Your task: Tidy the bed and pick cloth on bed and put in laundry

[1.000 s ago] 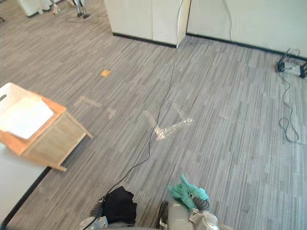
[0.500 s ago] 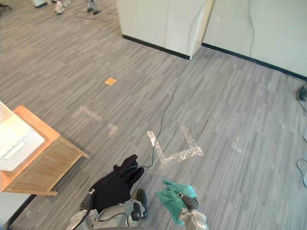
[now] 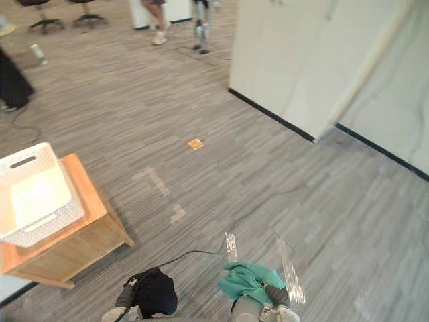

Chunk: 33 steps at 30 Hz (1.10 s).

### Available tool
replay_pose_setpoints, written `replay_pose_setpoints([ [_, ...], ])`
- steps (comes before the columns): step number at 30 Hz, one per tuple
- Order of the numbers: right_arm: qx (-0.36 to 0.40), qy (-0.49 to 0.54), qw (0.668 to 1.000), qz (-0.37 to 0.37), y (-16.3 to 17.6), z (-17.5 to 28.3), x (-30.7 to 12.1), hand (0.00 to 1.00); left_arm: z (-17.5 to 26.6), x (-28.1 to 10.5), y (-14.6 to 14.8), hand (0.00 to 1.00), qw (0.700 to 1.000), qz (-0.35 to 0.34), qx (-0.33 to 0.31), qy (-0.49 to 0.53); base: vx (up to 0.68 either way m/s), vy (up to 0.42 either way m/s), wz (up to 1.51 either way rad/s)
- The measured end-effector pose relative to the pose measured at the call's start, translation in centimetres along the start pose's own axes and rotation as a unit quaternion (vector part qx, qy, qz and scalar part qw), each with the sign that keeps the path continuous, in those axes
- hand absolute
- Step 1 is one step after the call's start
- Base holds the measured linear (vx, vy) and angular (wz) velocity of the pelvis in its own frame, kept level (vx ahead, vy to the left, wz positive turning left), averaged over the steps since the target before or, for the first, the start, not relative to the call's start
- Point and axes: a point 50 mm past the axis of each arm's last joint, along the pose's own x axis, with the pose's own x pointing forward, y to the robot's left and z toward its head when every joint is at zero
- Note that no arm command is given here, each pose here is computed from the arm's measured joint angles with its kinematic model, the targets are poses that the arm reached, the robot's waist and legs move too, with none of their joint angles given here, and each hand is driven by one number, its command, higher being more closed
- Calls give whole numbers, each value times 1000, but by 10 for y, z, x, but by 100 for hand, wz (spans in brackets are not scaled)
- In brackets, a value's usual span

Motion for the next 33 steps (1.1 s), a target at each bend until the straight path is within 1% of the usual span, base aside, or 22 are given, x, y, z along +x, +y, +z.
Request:
replay_pose_setpoints([
  [2,6,-6,1000,8,3,2,0,100,3,0,1,100,1000,2,-4,-7,438,-275,83],
  [3,9,-7,1000,16,7,2,0,100,4,0,3,100,1000,9,-17,-10,451,-325,65],
  [6,1,-18,1000,14,3,10,3,100,-3,-1,-5,100,999,7,-50,1,409,-309,41],
  [9,-7,-20,999,25,5,12,4,100,-7,-3,-2,100,998,17,-68,6,484,-332,47],
  [11,-25,-16,999,35,7,11,4,100,-9,-4,5,100,993,39,-110,3,388,-295,65],
  [13,-40,-3,998,40,8,6,4,100,-4,-5,9,100,992,42,-120,-18,443,-241,79],
  [16,-51,15,997,50,13,-1,4,100,4,-4,13,100,993,39,-106,-35,328,-125,45],
  [18,-53,13,997,50,14,3,6,100,6,-4,9,100,994,26,-97,-41,369,9,34],
  [20,-48,-1,998,34,4,8,7,100,6,-3,4,100,996,10,-78,-36,407,58,85],
  [21,-36,2,999,33,8,5,6,100,10,-2,8,100,997,12,-71,-40,398,11,108],
  [23,-35,0,999,31,6,2,4,100,13,-1,11,100,997,16,-69,-37,419,14,117],
  [25,-35,-12,998,42,15,9,8,100,20,1,12,100,996,20,-72,-46,293,69,93],
  [27,-43,-17,998,30,4,7,4,100,8,-1,7,100,997,19,-69,-23,112,105,79],
  [31,-64,-17,997,39,8,12,8,100,3,-1,9,100,997,42,-61,-4,216,57,39],
  [33,-60,-11,997,48,17,8,8,100,6,0,13,100,997,54,-54,-6,344,83,40],
])
